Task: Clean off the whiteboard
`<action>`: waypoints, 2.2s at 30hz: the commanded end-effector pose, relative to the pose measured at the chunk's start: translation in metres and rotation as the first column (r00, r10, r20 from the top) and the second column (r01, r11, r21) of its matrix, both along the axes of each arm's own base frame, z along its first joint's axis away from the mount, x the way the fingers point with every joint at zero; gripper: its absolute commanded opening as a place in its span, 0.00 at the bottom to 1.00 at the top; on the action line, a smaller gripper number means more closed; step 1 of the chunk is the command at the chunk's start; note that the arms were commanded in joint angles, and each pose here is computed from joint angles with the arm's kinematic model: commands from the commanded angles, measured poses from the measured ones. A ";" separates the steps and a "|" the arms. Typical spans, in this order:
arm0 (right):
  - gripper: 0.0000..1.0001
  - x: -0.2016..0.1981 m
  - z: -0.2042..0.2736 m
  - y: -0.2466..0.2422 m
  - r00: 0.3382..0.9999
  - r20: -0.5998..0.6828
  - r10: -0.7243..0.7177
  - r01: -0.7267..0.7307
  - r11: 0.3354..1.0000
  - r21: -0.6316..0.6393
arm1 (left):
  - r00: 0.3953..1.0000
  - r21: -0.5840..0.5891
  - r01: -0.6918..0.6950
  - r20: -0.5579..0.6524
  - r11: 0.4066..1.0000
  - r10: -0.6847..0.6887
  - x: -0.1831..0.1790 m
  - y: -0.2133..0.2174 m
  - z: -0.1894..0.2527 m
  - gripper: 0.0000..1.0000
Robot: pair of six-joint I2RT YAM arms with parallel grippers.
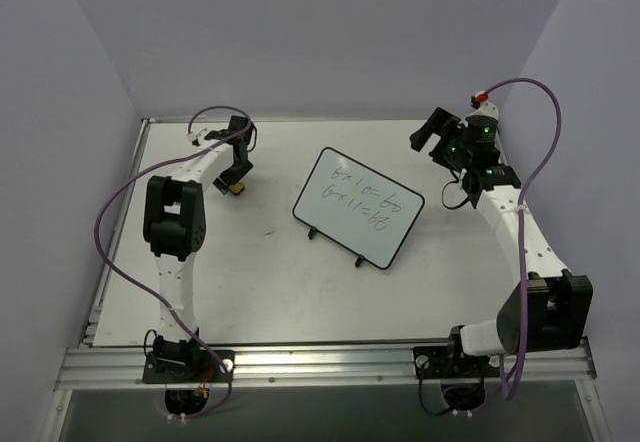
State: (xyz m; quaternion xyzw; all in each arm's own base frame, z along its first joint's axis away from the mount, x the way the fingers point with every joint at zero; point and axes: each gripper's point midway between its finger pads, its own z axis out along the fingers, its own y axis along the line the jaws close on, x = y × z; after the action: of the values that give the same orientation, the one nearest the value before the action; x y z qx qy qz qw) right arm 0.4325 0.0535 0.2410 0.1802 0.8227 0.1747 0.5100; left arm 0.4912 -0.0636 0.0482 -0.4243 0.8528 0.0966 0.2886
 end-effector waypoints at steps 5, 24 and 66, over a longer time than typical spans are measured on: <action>1.00 0.003 -0.001 0.003 1.000 0.015 0.013 -0.013 1.000 -0.005 | 0.999 -0.032 -0.053 -0.012 0.998 0.053 0.001 0.005 -0.006 0.72; 1.00 0.003 -0.006 0.001 1.000 0.000 0.007 -0.007 1.000 -0.011 | 0.999 -0.033 -0.048 0.000 0.998 0.048 0.011 0.005 -0.001 0.66; 1.00 0.003 -0.020 0.000 0.999 -0.044 0.015 -0.017 0.999 -0.030 | 0.994 -0.062 0.073 0.090 0.995 -0.067 0.020 0.000 0.023 0.02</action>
State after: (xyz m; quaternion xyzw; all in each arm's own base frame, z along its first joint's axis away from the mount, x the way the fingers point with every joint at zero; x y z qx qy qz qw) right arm 0.4336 0.0531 0.2222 0.1786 0.8348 0.1669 0.4932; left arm 0.4975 -0.0600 0.0333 -0.4132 0.8651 0.0841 0.2716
